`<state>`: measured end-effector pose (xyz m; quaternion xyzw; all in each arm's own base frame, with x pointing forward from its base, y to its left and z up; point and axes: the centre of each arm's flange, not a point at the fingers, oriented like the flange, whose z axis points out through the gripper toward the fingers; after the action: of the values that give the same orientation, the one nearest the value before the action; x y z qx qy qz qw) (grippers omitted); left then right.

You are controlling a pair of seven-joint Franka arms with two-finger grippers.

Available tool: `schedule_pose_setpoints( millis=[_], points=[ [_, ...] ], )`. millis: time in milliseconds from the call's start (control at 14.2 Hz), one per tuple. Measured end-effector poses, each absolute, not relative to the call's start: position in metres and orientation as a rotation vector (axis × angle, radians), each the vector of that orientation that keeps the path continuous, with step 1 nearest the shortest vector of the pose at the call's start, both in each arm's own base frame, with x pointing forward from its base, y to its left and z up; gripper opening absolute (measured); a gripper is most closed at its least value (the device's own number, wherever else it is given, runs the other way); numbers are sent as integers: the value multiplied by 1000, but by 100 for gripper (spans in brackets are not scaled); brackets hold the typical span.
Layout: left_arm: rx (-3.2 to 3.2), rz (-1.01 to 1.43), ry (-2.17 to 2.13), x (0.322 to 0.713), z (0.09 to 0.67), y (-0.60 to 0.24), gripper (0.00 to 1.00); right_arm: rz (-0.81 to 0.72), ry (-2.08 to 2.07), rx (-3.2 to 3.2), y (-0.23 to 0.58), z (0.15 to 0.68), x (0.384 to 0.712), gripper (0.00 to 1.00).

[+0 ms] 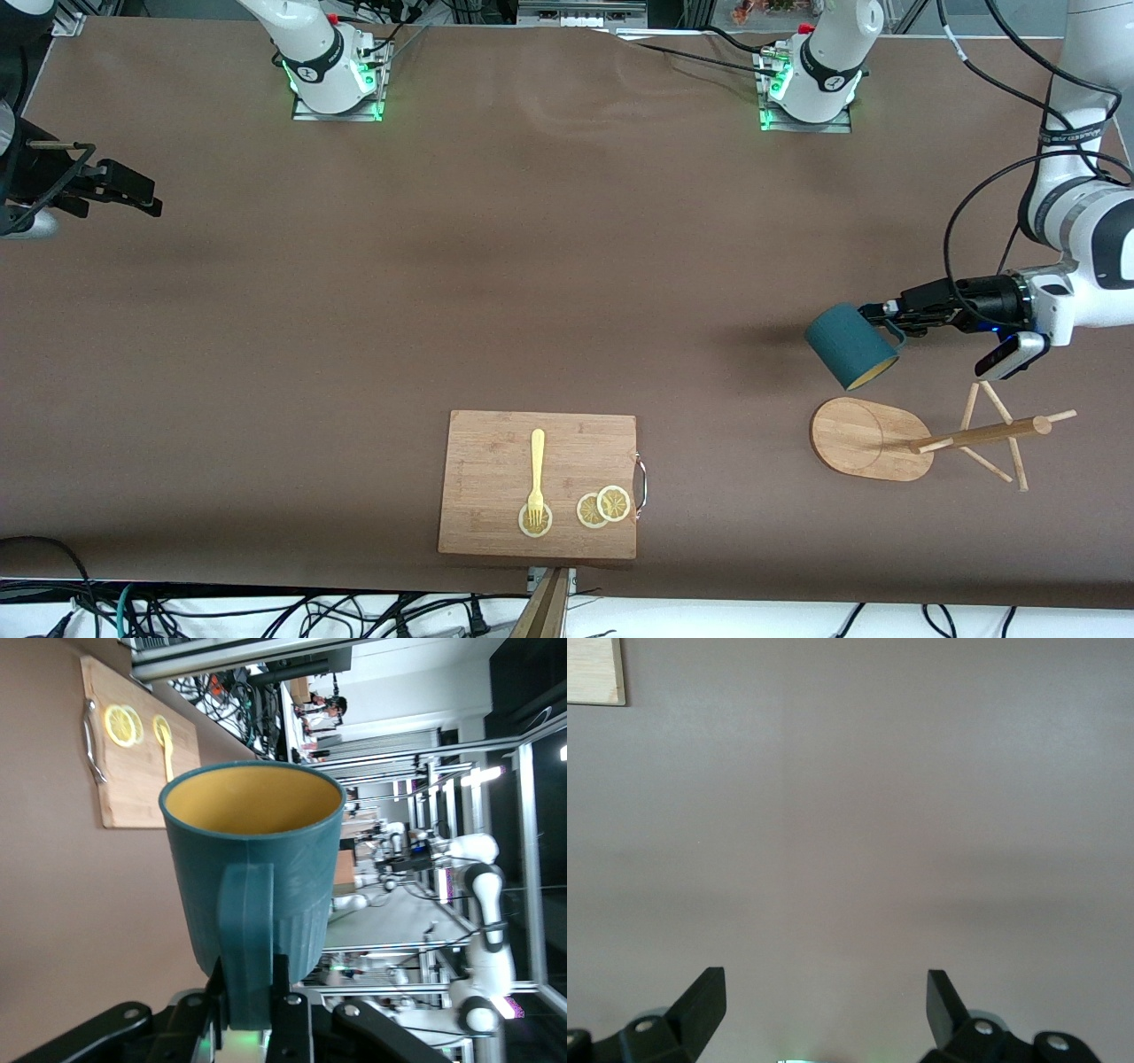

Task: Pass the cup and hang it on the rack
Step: 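Lift the mug with the left gripper toward the wooden rack, then lower the mug handle onto a rack peg with the left gripper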

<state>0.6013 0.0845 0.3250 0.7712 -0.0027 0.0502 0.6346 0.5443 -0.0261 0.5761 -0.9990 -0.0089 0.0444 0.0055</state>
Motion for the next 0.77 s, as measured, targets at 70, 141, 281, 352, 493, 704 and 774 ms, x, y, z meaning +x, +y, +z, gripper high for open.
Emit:
schedule_pose_setpoints(
  millis=[70,141,281,352,493,704,774],
  points=[
    [1767,101,63,600,321,101,21,139,-28,-3127,-26,576,544,100],
    [1758,90,127,596,316,120,21,139,-28,-3127,-26,576,544,100],
    [1723,76,196,586,303,154,21,139,-28,-3127,-26,576,544,100],
    [1708,70,205,584,299,163,21,139,-28,-3127,-26,576,544,100],
    [1697,61,206,587,296,165,21,139,-28,-3127,-26,576,544,100],
    [1692,50,208,592,301,160,21,139,-29,-3127,-26,576,544,100],
    [1692,50,211,593,302,161,21,139,-29,-3127,-26,576,544,100]
  ],
)
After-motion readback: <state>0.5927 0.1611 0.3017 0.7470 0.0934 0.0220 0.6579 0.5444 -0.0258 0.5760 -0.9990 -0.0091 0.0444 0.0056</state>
